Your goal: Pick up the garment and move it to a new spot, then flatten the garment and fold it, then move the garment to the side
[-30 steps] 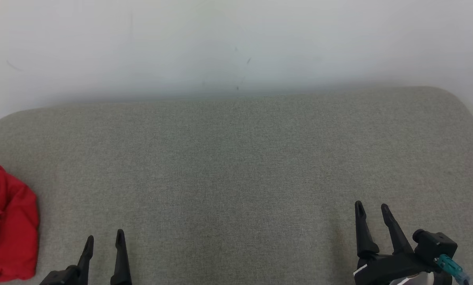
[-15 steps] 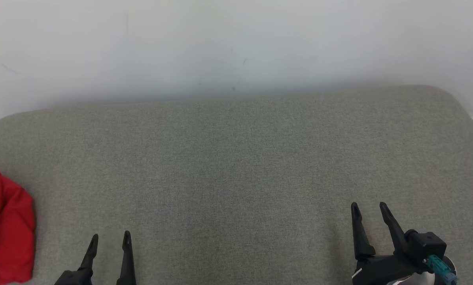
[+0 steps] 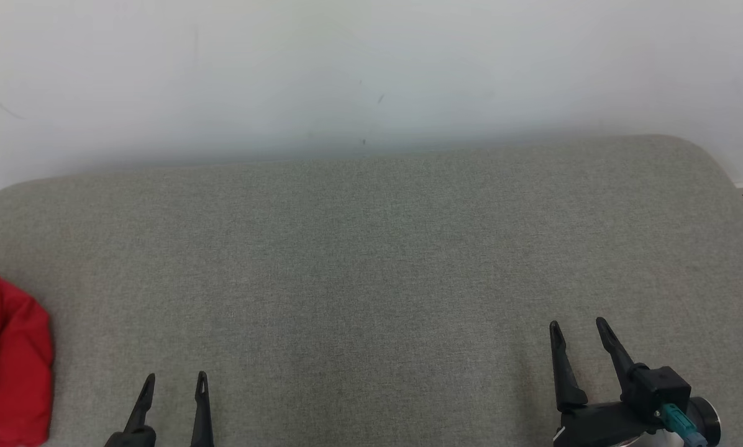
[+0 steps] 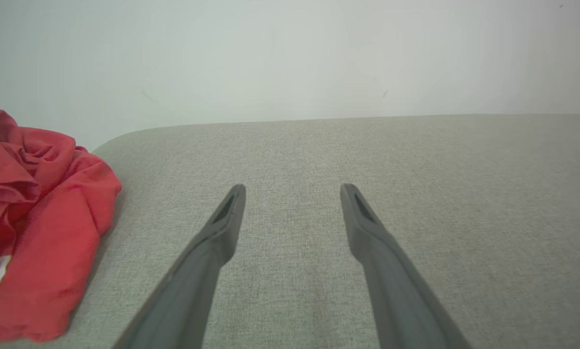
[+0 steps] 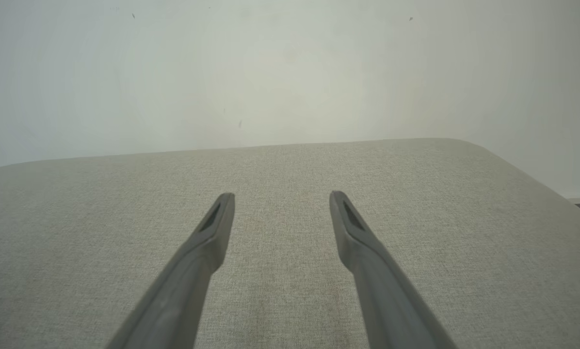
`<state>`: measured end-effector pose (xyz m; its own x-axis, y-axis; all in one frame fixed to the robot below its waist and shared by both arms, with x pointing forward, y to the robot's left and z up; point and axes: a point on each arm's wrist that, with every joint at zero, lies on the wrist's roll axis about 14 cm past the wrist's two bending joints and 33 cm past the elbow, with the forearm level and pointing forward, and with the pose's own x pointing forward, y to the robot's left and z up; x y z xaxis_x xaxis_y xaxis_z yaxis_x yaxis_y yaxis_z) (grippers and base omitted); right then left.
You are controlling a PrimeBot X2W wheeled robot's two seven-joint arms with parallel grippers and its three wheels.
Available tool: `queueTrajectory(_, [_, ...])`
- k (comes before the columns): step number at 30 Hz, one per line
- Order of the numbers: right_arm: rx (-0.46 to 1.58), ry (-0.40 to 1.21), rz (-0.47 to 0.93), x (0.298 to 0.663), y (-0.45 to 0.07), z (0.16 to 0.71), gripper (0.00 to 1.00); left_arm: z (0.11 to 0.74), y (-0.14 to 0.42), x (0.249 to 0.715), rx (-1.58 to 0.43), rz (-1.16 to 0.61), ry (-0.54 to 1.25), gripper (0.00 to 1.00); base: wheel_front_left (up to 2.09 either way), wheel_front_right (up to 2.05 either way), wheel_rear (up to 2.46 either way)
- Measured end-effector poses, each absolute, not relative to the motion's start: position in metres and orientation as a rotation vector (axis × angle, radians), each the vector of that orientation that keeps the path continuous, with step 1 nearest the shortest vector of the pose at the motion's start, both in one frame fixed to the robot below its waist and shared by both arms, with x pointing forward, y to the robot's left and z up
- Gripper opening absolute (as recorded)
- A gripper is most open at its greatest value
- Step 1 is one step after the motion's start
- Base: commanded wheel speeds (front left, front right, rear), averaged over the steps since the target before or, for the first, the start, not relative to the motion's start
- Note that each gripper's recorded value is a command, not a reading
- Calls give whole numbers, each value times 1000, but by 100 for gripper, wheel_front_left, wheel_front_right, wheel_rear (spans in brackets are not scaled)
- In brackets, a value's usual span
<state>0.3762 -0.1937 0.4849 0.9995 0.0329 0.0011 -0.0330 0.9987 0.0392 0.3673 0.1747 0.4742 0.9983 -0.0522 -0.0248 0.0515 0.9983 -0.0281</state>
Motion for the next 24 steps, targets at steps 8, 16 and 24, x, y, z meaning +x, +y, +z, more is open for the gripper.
queueTrajectory(8, [1, -4, 37, 375, -194, 485, 100, 475, 175, 367, -1, -49, 17, 100, 0, 0, 0])
queueTrajectory(16, [4, 0, 36, 376, -193, 484, 100, 475, 176, 367, -6, -45, 19, 100, 0, 0, 0])
queueTrajectory(24, [6, 4, 61, 380, -185, 482, 100, 474, 184, 364, -13, -18, 20, 100, 0, 0, 0])
